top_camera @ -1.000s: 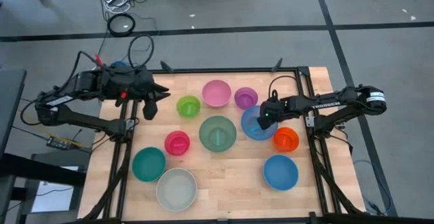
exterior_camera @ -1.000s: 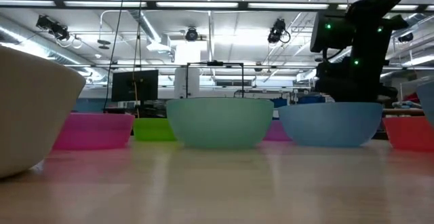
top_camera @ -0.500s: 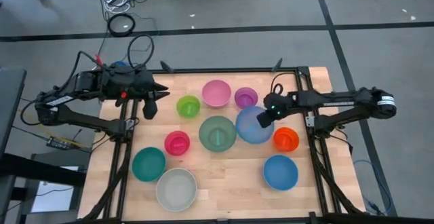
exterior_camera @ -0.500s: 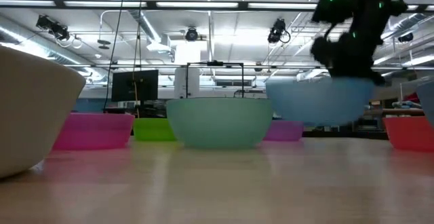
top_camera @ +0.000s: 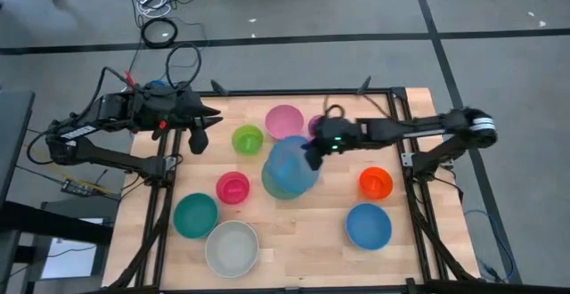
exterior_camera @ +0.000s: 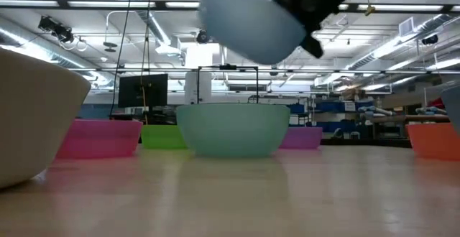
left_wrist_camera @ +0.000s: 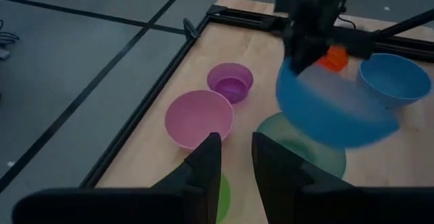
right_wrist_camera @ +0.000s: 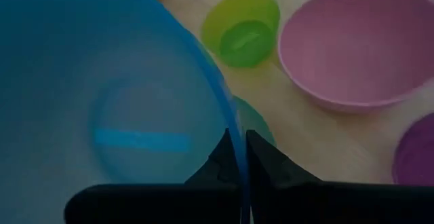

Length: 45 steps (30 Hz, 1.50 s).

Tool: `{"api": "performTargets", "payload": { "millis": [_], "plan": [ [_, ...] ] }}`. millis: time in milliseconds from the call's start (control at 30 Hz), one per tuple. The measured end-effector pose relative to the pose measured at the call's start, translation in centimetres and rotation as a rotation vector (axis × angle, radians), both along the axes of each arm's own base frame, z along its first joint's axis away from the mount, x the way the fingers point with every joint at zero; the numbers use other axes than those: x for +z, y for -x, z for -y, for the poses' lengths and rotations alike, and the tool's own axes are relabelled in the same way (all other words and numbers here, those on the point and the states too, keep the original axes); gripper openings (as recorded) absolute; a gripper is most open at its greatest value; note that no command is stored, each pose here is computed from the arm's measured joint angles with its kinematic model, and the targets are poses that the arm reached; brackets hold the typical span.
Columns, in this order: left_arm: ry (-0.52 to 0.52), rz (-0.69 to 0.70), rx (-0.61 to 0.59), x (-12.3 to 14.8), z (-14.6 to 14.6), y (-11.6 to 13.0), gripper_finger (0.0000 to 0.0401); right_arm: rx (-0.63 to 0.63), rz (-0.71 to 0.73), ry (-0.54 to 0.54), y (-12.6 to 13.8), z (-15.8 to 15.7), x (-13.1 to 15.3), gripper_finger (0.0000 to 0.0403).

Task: Nest bowls inside each other
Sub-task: Stack the light blue bowl on top of the green bowl

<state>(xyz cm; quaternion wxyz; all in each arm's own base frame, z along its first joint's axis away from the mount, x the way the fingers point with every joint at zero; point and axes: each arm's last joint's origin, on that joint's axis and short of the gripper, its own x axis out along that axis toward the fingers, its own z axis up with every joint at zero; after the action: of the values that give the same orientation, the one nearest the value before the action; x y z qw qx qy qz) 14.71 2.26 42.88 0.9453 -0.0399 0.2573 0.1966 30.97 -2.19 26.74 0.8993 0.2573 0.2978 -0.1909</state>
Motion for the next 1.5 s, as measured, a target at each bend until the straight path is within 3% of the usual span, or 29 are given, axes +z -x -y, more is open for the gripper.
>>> {"api": "performTargets", "payload": {
  "millis": [167,367,567,1133,1367,1500],
  "plan": [
    [0.0,-0.007,0.001,-0.1,0.0,0.1,0.0092,0.032,-0.19,-0.034,-3.4,0.6,-1.8,0.0],
    [0.001,-0.015,0.001,-0.1,0.0,0.1,0.0092,0.066,-0.345,-0.058,-5.4,1.4,-2.3,0.0],
    [0.002,-0.015,0.001,-0.1,0.0,0.1,0.0092,0.097,-0.395,-0.086,-5.8,2.5,-2.1,0.0],
    [0.006,-0.014,0.002,-0.1,0.0,0.1,0.0092,0.129,-0.519,-0.14,-7.2,2.9,-6.7,0.0],
    [0.01,-0.03,0.003,-0.3,0.0,0.2,0.0092,0.123,-0.516,-0.109,-7.3,2.5,-6.6,0.0002],
    [0.01,-0.032,0.003,-0.3,0.0,0.2,0.0092,0.122,-0.512,-0.099,-6.9,2.3,-5.7,0.0031]
  ]
}}
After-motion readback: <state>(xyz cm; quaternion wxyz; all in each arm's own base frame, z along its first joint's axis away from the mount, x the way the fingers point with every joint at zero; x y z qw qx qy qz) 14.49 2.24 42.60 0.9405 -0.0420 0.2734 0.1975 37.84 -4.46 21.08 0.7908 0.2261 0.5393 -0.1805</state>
